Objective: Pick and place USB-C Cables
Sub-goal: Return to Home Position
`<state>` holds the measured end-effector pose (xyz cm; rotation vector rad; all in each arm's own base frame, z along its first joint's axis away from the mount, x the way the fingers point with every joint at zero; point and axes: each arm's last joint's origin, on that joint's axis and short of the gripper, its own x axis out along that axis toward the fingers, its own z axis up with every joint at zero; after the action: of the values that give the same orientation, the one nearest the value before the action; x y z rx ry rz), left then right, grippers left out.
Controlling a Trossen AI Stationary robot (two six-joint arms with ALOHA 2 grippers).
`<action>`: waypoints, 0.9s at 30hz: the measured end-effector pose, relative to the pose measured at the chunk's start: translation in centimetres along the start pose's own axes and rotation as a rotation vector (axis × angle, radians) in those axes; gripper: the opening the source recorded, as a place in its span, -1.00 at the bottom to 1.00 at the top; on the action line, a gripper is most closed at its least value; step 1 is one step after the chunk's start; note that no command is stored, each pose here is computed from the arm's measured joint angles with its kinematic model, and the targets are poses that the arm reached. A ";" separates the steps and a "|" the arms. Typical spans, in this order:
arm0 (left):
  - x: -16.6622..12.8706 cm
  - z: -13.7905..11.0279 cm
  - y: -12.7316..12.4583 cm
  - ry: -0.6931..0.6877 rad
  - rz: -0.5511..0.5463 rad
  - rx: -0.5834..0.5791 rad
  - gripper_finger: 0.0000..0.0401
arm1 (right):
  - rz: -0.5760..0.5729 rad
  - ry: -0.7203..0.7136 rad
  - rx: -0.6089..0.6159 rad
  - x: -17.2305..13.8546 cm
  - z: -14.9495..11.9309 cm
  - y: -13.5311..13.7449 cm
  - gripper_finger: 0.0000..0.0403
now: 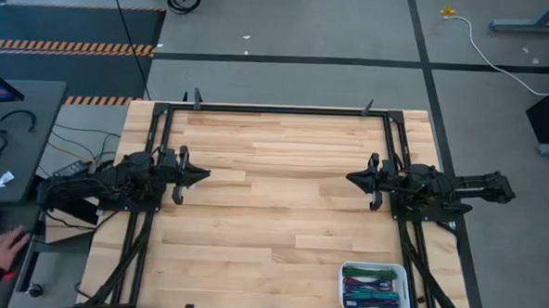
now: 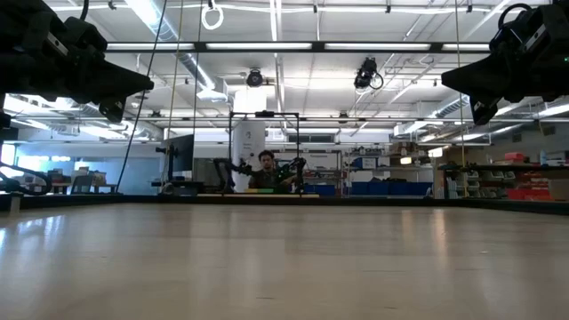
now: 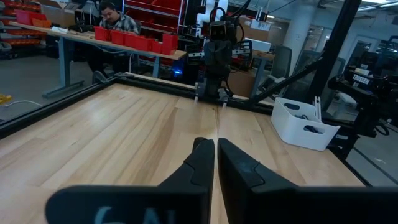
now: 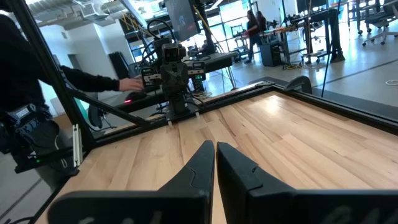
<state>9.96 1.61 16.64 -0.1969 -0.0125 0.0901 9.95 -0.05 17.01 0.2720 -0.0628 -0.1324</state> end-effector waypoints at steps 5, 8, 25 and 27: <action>0.0 0.0 0.0 0.000 0.000 -0.001 -0.84 | 0.000 0.000 0.000 0.0 0.0 0.0 -0.88; 0.0 0.0 0.0 0.000 0.000 0.000 -0.86 | 0.000 0.000 0.000 0.0 0.0 0.0 -0.89; 0.0 0.0 0.0 0.000 0.000 -0.001 -0.85 | 0.000 0.000 0.000 0.0 0.0 0.0 -0.88; 0.0 0.0 0.0 0.000 0.000 0.000 -0.87 | 0.000 0.000 0.000 0.0 0.0 0.0 -0.88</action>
<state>9.96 1.61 16.64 -0.1968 -0.0125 0.0900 9.95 -0.05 17.01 0.2720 -0.0627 -0.1323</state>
